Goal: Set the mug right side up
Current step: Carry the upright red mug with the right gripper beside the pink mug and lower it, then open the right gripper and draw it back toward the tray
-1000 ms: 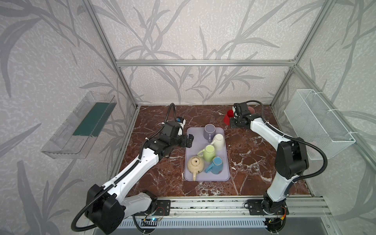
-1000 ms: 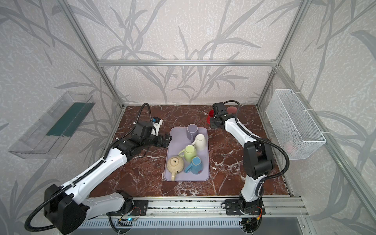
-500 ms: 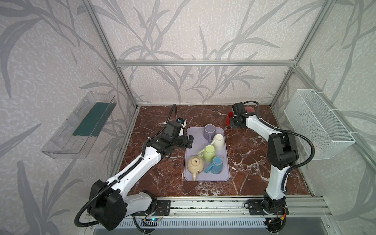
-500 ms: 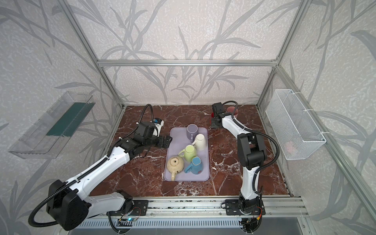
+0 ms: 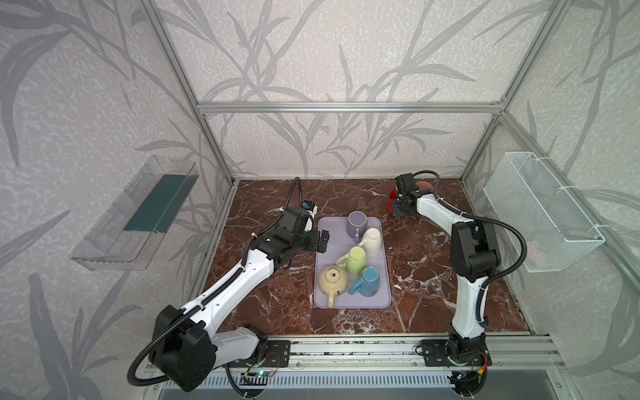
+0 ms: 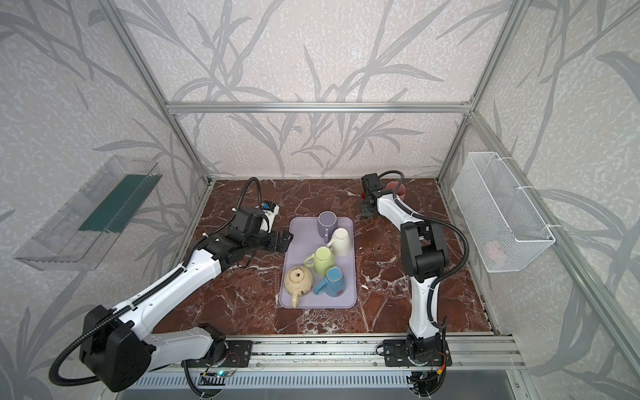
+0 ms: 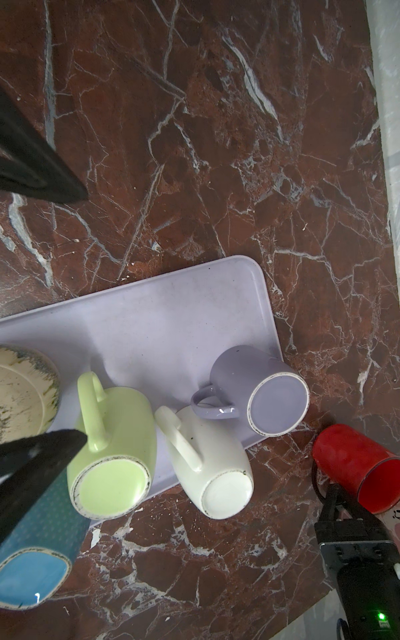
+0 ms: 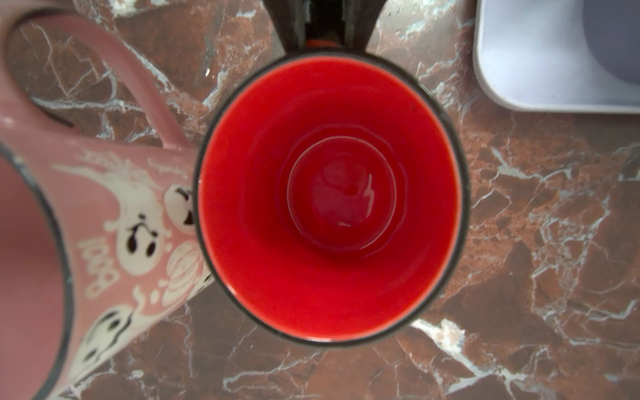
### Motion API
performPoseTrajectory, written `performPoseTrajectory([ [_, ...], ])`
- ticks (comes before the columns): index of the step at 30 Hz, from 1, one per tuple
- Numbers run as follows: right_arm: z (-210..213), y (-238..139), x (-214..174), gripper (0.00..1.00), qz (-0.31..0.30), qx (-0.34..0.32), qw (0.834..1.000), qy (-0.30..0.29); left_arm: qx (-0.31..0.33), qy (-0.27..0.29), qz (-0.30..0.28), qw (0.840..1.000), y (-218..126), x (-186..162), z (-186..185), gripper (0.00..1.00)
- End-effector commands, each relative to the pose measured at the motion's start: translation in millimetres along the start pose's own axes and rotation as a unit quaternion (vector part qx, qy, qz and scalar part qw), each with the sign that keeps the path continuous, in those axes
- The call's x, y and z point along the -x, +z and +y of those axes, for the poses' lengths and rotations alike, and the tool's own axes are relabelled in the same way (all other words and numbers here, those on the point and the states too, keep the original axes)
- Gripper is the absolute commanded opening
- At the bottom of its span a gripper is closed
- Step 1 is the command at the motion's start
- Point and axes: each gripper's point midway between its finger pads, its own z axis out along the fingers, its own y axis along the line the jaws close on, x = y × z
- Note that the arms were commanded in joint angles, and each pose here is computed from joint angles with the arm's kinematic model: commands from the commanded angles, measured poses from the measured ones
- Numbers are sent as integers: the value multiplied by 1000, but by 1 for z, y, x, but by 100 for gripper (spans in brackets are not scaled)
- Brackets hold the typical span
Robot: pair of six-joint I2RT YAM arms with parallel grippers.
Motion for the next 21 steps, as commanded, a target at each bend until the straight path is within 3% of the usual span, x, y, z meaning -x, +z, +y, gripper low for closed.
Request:
performPoseTrajectory([
  [1,-10,-5,27,0,-38,-16,999,11,-6,8,2,1000,2,-2,-1,99],
  [11,-16,2,20,2,-27,-30,999,12,4,8,3,1000,3,-2,2,99],
  [21,-14,-2,15,36,-23,-21,999,16,-5,7,-2,1000,-2,-2,-1,99],
])
